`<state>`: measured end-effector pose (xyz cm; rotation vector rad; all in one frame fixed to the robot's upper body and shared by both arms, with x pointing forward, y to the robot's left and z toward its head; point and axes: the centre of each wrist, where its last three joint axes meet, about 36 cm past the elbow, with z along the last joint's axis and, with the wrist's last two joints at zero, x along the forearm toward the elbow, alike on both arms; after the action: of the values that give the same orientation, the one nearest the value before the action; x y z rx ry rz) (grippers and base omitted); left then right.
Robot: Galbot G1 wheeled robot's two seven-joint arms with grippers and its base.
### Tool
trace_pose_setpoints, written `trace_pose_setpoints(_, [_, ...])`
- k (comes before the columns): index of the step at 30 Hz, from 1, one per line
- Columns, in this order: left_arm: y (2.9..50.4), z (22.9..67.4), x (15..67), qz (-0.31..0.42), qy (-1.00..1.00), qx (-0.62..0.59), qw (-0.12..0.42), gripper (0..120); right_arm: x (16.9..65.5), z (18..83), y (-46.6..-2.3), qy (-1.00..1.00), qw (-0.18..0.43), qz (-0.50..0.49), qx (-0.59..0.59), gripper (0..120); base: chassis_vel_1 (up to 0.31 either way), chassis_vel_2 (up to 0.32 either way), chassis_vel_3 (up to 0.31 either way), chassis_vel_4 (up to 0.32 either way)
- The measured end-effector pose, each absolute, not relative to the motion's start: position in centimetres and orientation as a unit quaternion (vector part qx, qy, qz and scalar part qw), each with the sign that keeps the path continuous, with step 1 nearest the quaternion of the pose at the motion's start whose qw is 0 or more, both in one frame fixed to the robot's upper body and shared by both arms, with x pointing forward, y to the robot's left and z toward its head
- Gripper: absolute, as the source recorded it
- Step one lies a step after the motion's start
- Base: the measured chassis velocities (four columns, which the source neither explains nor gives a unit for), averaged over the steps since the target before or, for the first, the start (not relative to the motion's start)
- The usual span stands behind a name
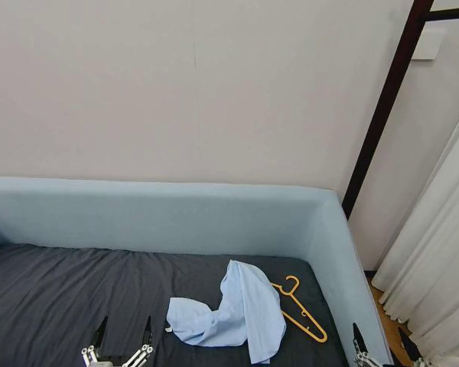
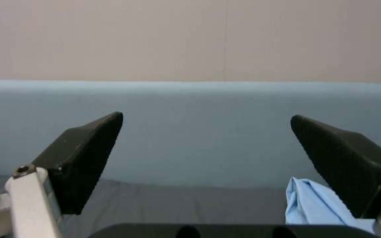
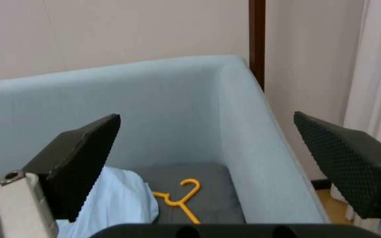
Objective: Pick up the clothes from the sofa and hang them on the clothes hanger.
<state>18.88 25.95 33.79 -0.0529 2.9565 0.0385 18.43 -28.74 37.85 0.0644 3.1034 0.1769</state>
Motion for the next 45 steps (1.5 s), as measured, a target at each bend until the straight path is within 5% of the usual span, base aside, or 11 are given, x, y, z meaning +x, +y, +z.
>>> trace_pose_setpoints(12, [25.5,32.9,18.7,0.006,0.996,-0.032,0.085,100,20.3,38.9,-30.3,0.995,-0.052,0.082,-0.028,100,0.0,0.0,0.0,0.0])
trace_pose_setpoints(18, [25.4,32.4,18.1,0.014,0.996,-0.034,0.079,100,25.1,42.5,-32.3,0.974,-0.15,0.163,-0.056,100,0.0,0.0,0.0,0.0])
trace_pose_setpoints(25, [25.2,32.0,17.8,0.022,0.997,-0.03,0.074,100,31.6,44.1,-34.2,0.971,-0.181,0.104,-0.115,100,0.0,0.0,0.0,0.0])
trace_pose_setpoints(35, [24.8,30.8,15.3,0.016,0.995,-0.074,0.067,100,43.8,40.1,-27.6,0.942,-0.242,0.018,-0.233,100,0.0,0.0,0.0,0.0])
trace_pose_setpoints(45, [24.3,30.6,14.4,0.012,0.993,-0.097,0.062,100,49.0,35.0,-22.2,0.924,-0.292,-0.02,-0.246,100,0.0,0.0,0.0,0.0])
